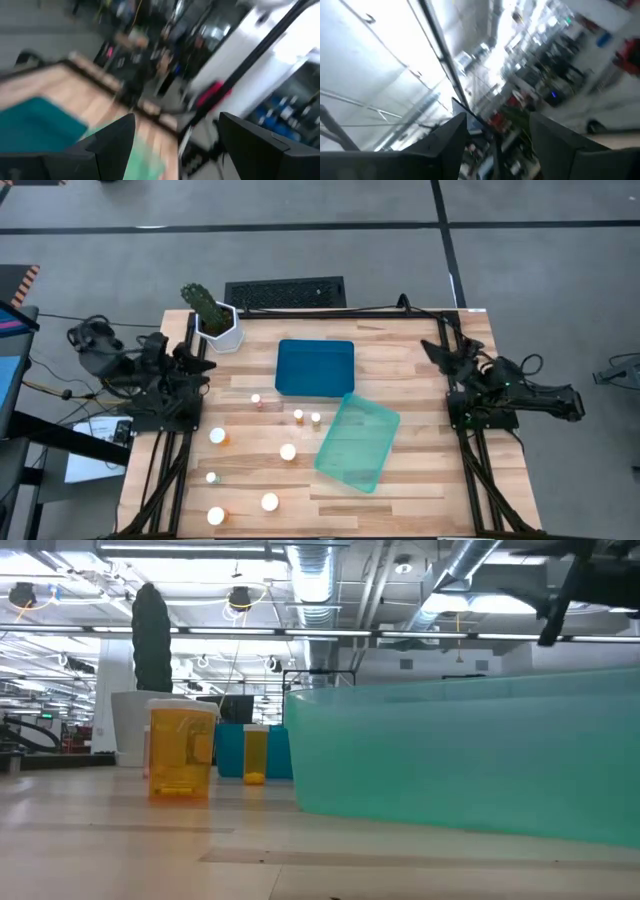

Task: Pick and place medicine bottles into bin by pill shape (circle, oval)
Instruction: Put the large orange pill bottle into the blue bin

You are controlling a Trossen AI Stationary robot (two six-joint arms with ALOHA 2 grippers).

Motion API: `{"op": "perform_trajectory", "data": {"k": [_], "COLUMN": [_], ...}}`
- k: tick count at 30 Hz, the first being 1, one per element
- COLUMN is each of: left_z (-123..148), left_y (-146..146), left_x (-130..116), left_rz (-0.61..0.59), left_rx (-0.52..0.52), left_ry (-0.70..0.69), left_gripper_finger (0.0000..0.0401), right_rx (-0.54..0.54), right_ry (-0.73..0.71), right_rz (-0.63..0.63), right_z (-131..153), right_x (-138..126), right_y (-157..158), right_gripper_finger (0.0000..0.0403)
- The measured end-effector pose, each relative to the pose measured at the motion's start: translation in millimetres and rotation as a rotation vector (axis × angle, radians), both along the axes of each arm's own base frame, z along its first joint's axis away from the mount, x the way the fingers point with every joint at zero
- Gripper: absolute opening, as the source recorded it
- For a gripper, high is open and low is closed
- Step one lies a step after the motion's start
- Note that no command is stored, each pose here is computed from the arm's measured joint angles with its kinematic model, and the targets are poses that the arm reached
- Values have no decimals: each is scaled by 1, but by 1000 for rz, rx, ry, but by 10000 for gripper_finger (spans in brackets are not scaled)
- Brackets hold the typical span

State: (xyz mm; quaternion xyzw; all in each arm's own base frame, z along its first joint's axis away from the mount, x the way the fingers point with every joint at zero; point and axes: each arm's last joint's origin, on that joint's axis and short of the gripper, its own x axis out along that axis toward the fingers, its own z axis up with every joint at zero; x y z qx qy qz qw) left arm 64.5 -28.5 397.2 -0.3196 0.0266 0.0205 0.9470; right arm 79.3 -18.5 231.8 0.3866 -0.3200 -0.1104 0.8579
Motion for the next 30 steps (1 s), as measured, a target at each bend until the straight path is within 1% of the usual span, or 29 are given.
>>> {"op": "perform_trajectory", "data": {"k": [2, 4, 6, 8, 11, 14, 17, 21, 23, 26, 30], "left_z": [13, 21, 26, 27, 20, 6, -12, -36, -48, -66, -91], "left_y": [-1, -3, -7, -12, -19, -28, -38, -49, -53, -56, -59], "left_x": [0, 1, 4, 8, 15, 22, 32, 43, 46, 48, 52], "left_rz": [-18, -45, -63, -68, -58, -55, -64, -100, -110, -102, -98], "left_rx": [-12, 3, 18, 39, 79, 80, 102, 125, 122, 115, 148], "left_ry": [109, 233, 357, 481, 665, 844, 996, 1108, 1138, 1176, 1207], "left_gripper_finger": [282, 282, 282, 282, 282, 282, 282, 296, 309, 334, 359], "right_rx": [-34, -87, -131, -169, -225, -273, -320, -371, -374, -380, -391], "right_ry": [-2, 39, 117, 234, 407, 580, 680, 731, 752, 786, 851], "right_rz": [-17, -31, -48, -64, -77, -73, -47, 1, 14, 44, 80], "right_z": [7, 17, 29, 43, 66, 85, 101, 114, 116, 113, 105], "right_x": [-2, -5, -7, -7, -3, 7, 20, 39, 47, 57, 68], "right_y": [0, 1, 2, 2, 1, 0, 0, -1, -1, -2, -2], "right_gripper_finger": [224, 225, 229, 236, 248, 261, 275, 301, 316, 336, 353]}}
